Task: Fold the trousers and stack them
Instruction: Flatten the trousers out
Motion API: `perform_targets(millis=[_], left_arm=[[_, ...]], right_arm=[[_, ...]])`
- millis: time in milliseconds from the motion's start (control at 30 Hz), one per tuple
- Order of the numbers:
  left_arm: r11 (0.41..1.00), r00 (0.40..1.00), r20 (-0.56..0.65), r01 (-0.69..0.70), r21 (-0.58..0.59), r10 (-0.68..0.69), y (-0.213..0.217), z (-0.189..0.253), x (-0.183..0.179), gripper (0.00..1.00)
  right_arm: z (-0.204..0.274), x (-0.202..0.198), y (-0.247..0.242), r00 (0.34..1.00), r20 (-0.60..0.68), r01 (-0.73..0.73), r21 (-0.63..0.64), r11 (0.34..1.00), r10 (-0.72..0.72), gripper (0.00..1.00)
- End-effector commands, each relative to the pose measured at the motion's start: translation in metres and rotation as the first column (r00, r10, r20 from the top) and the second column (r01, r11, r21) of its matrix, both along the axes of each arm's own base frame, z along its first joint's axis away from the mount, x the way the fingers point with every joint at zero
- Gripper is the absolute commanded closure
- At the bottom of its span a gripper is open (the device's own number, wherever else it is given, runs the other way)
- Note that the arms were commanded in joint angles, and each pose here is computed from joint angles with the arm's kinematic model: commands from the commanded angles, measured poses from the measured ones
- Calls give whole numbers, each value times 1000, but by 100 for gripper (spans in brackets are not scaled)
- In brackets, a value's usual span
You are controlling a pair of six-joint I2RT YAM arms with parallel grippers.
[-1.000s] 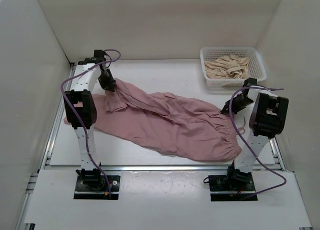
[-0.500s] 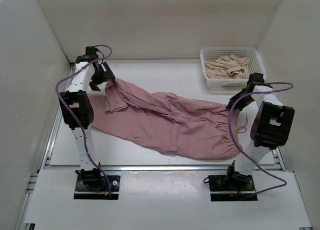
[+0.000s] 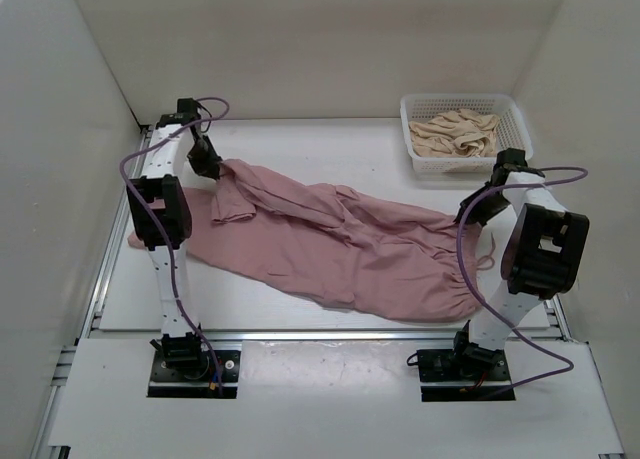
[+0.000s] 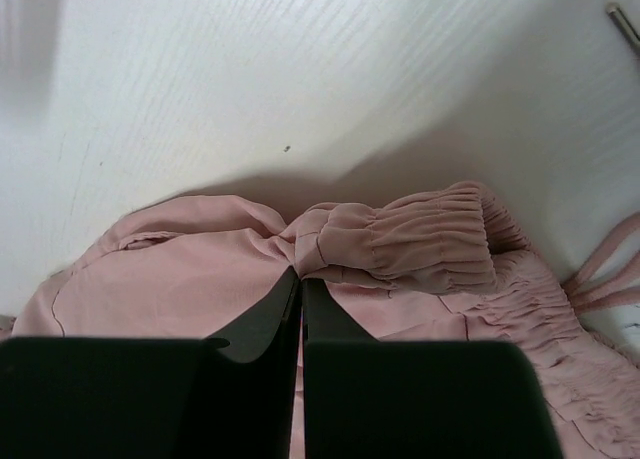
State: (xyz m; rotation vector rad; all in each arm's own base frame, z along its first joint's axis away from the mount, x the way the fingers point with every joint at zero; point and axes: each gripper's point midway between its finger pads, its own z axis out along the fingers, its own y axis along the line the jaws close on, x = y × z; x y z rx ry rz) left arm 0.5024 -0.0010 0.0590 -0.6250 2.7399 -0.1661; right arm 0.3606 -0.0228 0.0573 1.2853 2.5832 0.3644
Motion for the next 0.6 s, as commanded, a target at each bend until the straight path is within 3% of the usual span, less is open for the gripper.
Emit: perform_targets(millis=[0, 167, 300, 500, 567], left_arm=[[995, 975, 219, -48, 92, 27, 24, 104, 17, 90], [995, 879, 474, -81, 63, 42, 26, 214, 33, 90], [993, 788, 613, -106, 56, 49, 26, 291, 16, 90], [989, 672, 740, -128, 69, 36, 27, 353, -15, 90], [988, 669, 743, -132, 83, 27, 29, 352, -13, 90]], right_arm=[[35, 12, -16, 997, 71, 9, -78, 997, -4, 100], [72, 36, -23, 988, 150, 30, -62, 998, -20, 100], [116, 38, -27, 968, 249, 47, -85, 995, -24, 100], [151, 5, -44, 941, 331, 116, -140, 983, -64, 100], [146, -2, -47, 943, 325, 122, -144, 982, -70, 100]])
